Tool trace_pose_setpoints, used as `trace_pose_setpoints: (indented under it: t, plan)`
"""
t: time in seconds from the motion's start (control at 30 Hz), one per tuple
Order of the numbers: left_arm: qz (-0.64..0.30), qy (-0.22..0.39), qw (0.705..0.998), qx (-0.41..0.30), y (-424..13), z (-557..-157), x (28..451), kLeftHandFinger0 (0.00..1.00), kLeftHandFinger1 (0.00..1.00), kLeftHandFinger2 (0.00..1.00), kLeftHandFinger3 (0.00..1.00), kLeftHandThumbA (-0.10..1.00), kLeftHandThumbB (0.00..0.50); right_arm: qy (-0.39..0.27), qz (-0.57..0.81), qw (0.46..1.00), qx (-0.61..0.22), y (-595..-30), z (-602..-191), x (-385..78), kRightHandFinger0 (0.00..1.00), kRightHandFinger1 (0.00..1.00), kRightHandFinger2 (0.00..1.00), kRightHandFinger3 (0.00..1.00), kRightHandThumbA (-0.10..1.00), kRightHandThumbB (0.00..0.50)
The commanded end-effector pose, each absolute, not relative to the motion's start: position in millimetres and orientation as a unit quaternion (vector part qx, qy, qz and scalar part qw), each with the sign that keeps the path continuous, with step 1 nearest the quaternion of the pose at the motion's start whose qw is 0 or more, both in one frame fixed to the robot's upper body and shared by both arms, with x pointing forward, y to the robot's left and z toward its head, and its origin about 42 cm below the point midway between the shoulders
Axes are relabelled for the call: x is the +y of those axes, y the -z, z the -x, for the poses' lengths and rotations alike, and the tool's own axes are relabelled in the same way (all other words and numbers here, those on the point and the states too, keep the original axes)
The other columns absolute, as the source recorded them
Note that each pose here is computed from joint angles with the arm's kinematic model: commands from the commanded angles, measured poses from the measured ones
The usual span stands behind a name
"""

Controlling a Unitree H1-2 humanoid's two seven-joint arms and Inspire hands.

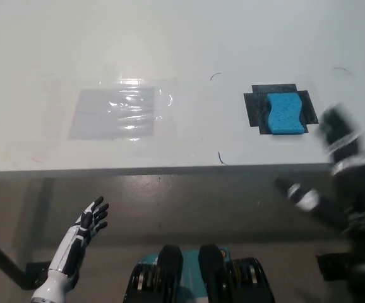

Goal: A soft sponge is kept on the balc marked spot on the table infront of the robot and it uses its right hand fist to press down on it and drrags it across the table in a back and forth manner twice to clean it

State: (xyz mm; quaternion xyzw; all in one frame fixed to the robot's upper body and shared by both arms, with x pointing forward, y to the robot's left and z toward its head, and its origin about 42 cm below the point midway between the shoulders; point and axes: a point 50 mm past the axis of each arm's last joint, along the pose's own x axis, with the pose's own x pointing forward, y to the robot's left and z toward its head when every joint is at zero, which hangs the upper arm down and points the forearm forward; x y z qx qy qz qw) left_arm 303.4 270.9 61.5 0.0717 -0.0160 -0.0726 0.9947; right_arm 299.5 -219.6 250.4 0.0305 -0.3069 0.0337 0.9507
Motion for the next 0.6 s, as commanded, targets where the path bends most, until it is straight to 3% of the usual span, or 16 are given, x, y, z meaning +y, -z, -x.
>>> trace_pose_setpoints:
  t: [0.0,0.17,0.23,0.27,0.3,0.33,0.37,0.4,0.43,0.53,0.57]
  plan:
    - [-0.071,0.078,0.993,-0.056,-70.1,-303.1,269.9,1.0,1.0,1.0,1.0,1.0,0.5,-0.022,-0.072,0.912,-0.402,-327.9,-305.8,-243.5,1.0,1.0,1.0,1.0,1.0,0.225]
    - [-0.065,0.077,0.993,-0.058,-69.2,-301.7,270.4,1.0,1.0,1.0,1.0,1.0,0.5,0.01,-0.1,0.893,-0.439,-382.7,-328.5,-261.3,1.0,1.0,1.0,1.0,1.0,0.252]
    - [-0.067,0.074,0.993,-0.059,-70.0,-303.5,271.2,1.0,1.0,1.0,1.0,1.0,0.5,0.019,-0.104,0.884,-0.455,-411.3,-343.5,-266.4,0.94,1.0,1.0,1.0,1.0,0.259]
    - [-0.066,0.073,0.993,-0.06,-70.5,-304.5,271.4,1.0,1.0,1.0,1.0,1.0,0.5,0.02,-0.108,0.883,-0.457,-417.0,-347.5,-266.8,0.84,1.0,1.0,0.97,1.0,0.266]
    - [-0.066,0.072,0.994,-0.059,-70.7,-305.6,271.9,1.0,1.0,1.0,1.0,1.0,0.5,0.029,-0.115,0.877,-0.466,-432.7,-359.4,-267.1,0.6,0.82,0.94,0.84,1.0,0.265]
    - [-0.065,0.071,0.994,-0.058,-70.3,-305.2,272.3,1.0,1.0,1.0,1.0,1.0,0.5,0.031,-0.117,0.876,-0.467,-436.2,-362.4,-266.5,0.45,0.7,0.87,0.76,1.0,0.263]
    - [-0.065,0.071,0.994,-0.055,-68.6,-302.0,272.5,1.0,1.0,1.0,1.0,1.0,0.5,0.018,-0.123,0.876,-0.466,-444.4,-370.8,-264.2,0.31,0.34,0.39,0.39,1.0,0.3]
    - [-0.066,0.071,0.994,-0.054,-68.2,-301.7,272.4,1.0,1.0,1.0,1.0,1.0,0.5,-0.01,-0.135,0.879,-0.457,-450.8,-377.7,-261.5,0.05,0.04,0.05,0.06,1.0,0.287]
    - [-0.065,0.071,0.994,-0.054,-68.2,-301.7,272.3,1.0,1.0,1.0,1.0,1.0,0.5,-0.022,-0.136,0.881,-0.452,-453.6,-381.7,-260.5,0.0,0.0,0.0,0.0,1.0,0.271]
    - [-0.07,0.069,0.994,-0.056,-69.0,-300.1,270.4,1.0,1.0,1.0,1.0,1.0,0.5,-0.07,-0.142,0.886,-0.435,-460.3,-396.9,-249.6,0.0,0.0,0.0,0.0,1.0,0.208]
    - [-0.071,0.069,0.994,-0.056,-69.0,-299.9,270.6,1.0,1.0,1.0,1.0,1.0,0.5,-0.075,-0.141,0.887,-0.433,-461.0,-398.4,-247.6,0.0,0.0,0.0,0.0,1.0,0.207]
